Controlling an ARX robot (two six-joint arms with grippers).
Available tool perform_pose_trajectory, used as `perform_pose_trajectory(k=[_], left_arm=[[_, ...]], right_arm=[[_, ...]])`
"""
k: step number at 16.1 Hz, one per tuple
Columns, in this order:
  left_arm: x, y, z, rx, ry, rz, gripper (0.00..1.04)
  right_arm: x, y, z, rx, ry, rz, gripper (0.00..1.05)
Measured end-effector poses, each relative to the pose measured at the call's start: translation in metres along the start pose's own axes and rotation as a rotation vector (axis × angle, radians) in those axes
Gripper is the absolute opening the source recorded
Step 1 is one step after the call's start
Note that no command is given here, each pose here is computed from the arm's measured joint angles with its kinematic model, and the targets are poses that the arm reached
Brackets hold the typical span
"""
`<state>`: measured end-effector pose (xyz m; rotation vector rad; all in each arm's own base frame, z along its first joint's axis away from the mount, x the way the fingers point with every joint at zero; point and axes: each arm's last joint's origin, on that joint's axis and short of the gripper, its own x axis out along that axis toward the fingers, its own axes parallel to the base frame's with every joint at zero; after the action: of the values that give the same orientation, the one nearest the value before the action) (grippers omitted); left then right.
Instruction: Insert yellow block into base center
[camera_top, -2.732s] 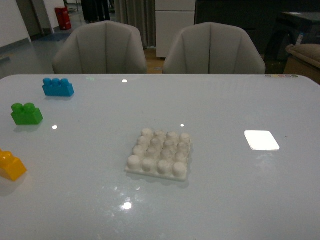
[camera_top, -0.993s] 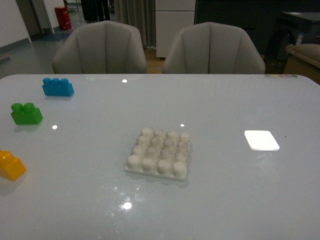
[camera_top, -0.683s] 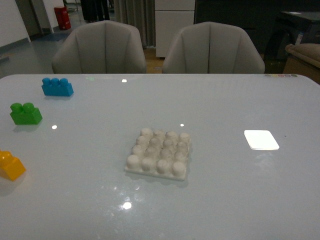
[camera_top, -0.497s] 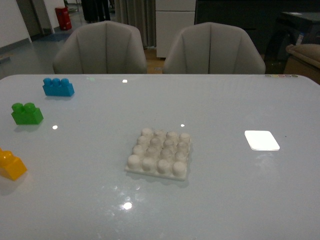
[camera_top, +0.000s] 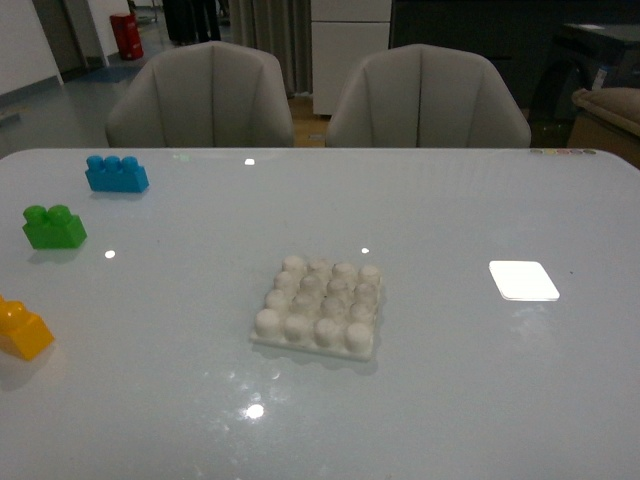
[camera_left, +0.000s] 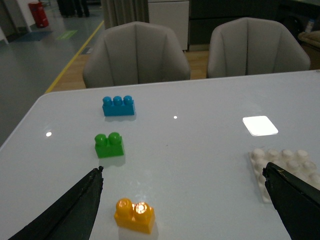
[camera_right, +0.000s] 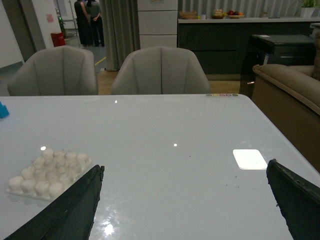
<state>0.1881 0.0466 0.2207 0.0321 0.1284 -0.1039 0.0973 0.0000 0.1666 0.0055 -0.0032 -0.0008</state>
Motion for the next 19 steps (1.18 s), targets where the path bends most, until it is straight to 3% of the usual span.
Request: perform_pose_trajectory(k=[3,5,9,19], left_arm=[[0.086,0.027,-0.028,0.02,0.152,-0.101,0.98],[0.138,0.04,-0.067,0.026,0.277,-0.149,0.98],[0.16,0.047,-0.101,-0.011,0.37,-0.179,0.98],[0.163,0.078,-0.119,-0.069,0.39,-0.135,0.98]], right_arm=[[0.0,0.0,0.0,0.0,0.0,0.0,0.98],[0.0,0.0,0.0,0.0,0.0,0.0,0.98],[0.0,0.0,0.0,0.0,0.0,0.0,0.98],[0.0,0.0,0.0,0.0,0.0,0.0,0.98]])
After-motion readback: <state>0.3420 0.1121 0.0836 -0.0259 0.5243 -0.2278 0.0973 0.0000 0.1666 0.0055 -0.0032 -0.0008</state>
